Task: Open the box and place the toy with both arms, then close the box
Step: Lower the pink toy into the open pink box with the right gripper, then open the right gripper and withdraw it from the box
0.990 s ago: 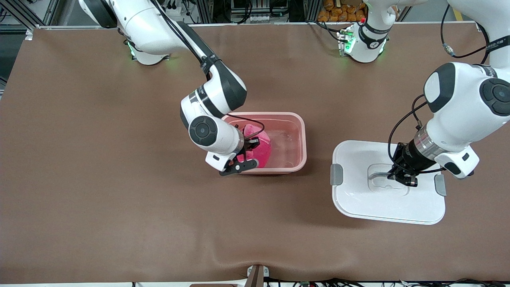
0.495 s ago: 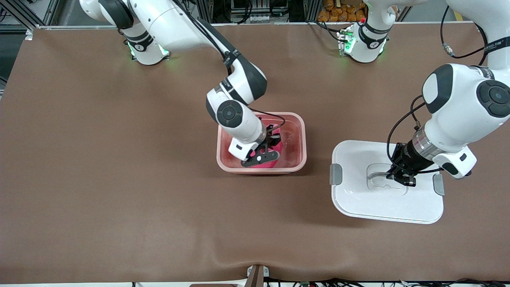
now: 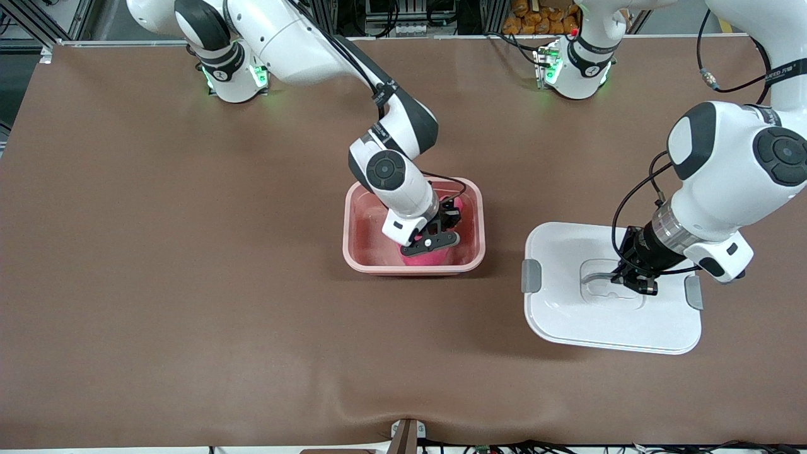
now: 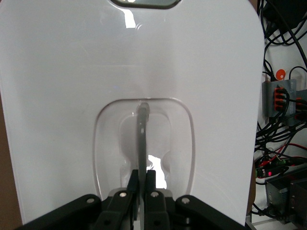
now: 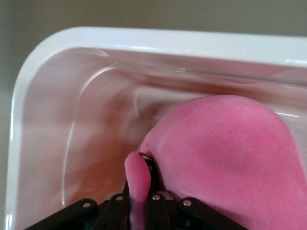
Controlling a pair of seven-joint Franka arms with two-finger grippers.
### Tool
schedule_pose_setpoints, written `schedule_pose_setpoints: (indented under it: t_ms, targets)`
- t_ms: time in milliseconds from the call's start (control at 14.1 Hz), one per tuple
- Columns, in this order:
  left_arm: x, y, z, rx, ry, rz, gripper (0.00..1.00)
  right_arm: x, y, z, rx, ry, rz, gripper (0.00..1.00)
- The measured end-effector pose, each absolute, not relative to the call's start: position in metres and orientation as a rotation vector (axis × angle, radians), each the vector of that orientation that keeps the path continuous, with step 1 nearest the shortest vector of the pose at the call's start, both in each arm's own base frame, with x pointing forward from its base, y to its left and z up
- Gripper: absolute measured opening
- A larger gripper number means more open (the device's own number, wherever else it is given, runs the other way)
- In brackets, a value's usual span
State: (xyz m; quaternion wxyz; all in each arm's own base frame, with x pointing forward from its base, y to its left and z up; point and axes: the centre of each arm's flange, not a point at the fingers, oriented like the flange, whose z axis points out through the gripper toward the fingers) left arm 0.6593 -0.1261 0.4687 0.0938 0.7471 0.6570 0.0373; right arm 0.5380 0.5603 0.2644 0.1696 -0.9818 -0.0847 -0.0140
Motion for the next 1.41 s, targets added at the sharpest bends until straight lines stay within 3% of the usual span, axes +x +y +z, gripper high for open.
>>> schedule_pose_setpoints:
  t_ms: [495, 566, 1132, 1203, 1415]
  targets:
    - [0.659, -0.126, 0.467, 2.219, 1.95, 0.108, 0.07, 0.532, 0.561, 0.252, -2.801, -0.252, -0.066, 0.11]
    - [0.659, -0.126, 0.467, 2.219, 1.95, 0.108, 0.07, 0.531, 0.56, 0.25, -2.811, -0.265, -0.07, 0.16]
    - [0.659, -0.126, 0.467, 2.219, 1.95, 0.108, 0.07, 0.524, 0.563, 0.244, -2.846, -0.336, -0.095, 0.96]
    - [0.659, -0.126, 0.467, 2.219, 1.95, 0.108, 0.07, 0.525, 0.563, 0.245, -2.848, -0.336, -0.098, 1.0]
    - [0.659, -0.126, 0.467, 2.219, 1.95, 0.108, 0.07, 0.532, 0.559, 0.253, -2.845, -0.327, -0.127, 1.0]
